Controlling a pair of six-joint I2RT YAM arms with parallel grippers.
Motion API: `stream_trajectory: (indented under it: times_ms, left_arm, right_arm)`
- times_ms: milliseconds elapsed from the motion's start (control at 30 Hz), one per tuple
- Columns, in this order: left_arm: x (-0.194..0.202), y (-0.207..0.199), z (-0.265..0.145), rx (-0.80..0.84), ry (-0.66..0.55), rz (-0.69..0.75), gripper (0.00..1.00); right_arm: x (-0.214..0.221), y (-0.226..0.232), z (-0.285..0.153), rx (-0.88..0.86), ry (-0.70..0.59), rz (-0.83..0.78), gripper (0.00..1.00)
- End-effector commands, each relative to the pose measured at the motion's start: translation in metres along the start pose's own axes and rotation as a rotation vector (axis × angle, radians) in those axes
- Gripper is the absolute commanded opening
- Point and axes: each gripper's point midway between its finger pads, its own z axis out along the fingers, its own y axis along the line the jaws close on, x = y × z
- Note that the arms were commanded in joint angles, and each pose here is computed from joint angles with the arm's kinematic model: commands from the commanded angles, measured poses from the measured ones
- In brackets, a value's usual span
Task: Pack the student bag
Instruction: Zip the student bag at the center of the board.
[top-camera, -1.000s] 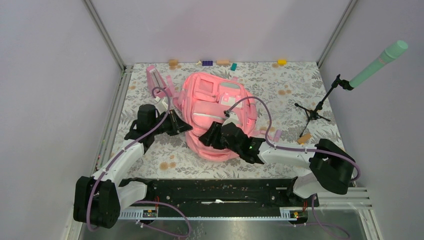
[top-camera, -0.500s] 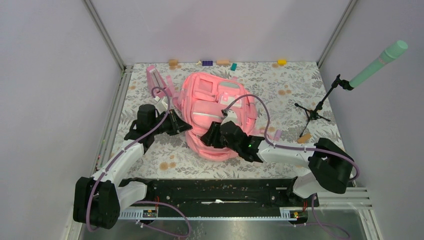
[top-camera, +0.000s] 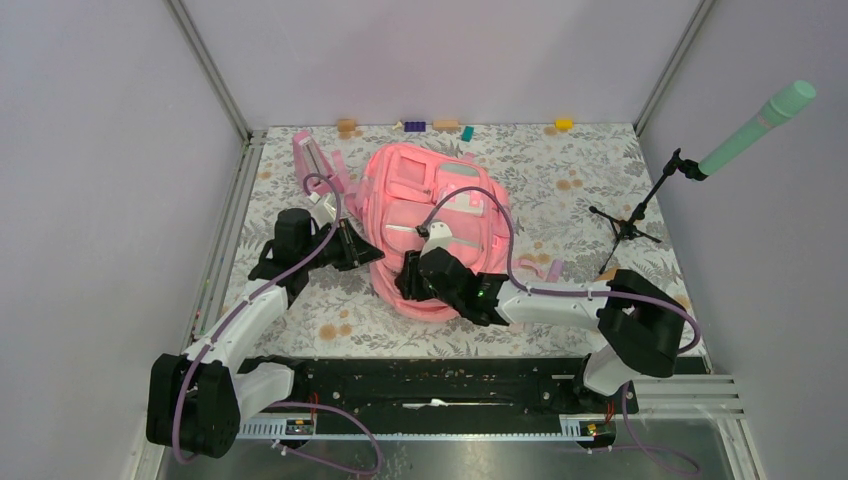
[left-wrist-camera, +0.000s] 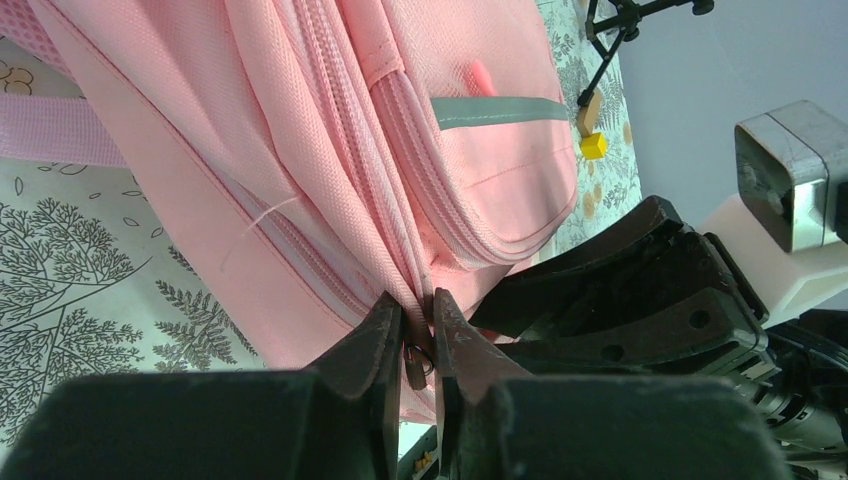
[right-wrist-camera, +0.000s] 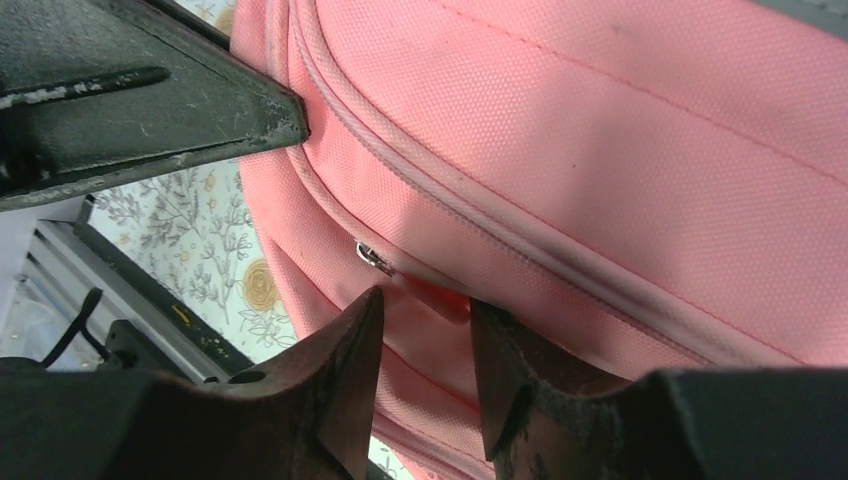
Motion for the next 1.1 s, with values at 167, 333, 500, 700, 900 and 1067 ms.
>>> stream_trajectory:
  times_ms: [167,333,500,700,900,1067]
  left_arm:
    - [-0.013,-0.045,-0.010,0.171,-0.019,0.123,0.00]
    - [-0.014,-0.043,-0.010,0.152,-0.027,0.133,0.00]
    - [-0.016,-0.035,-0.011,0.100,-0.037,0.140,0.00]
    - [-0.022,-0.028,-0.015,0.038,-0.067,0.168,0.00]
    - [-0.025,-0.021,-0.016,0.000,-0.083,0.170,0.00]
    - [-0.030,-0.017,-0.018,-0.024,-0.100,0.173,0.00]
  right_arm:
    - [-0.041,0.008,0.005,0.028,-0.113,-0.130,0.25]
    - [-0.036,0.006,0.001,0.020,-0.095,-0.127,0.01]
    - [-0.033,-0.003,-0.009,0.044,-0.086,-0.128,0.00]
    - [-0.034,-0.030,-0.027,0.146,-0.094,-0.150,0.00]
    - [-0.034,-0.054,-0.044,0.236,-0.103,-0.179,0.00]
    - [-0.032,-0.071,-0.051,0.289,-0.111,-0.194,0.00]
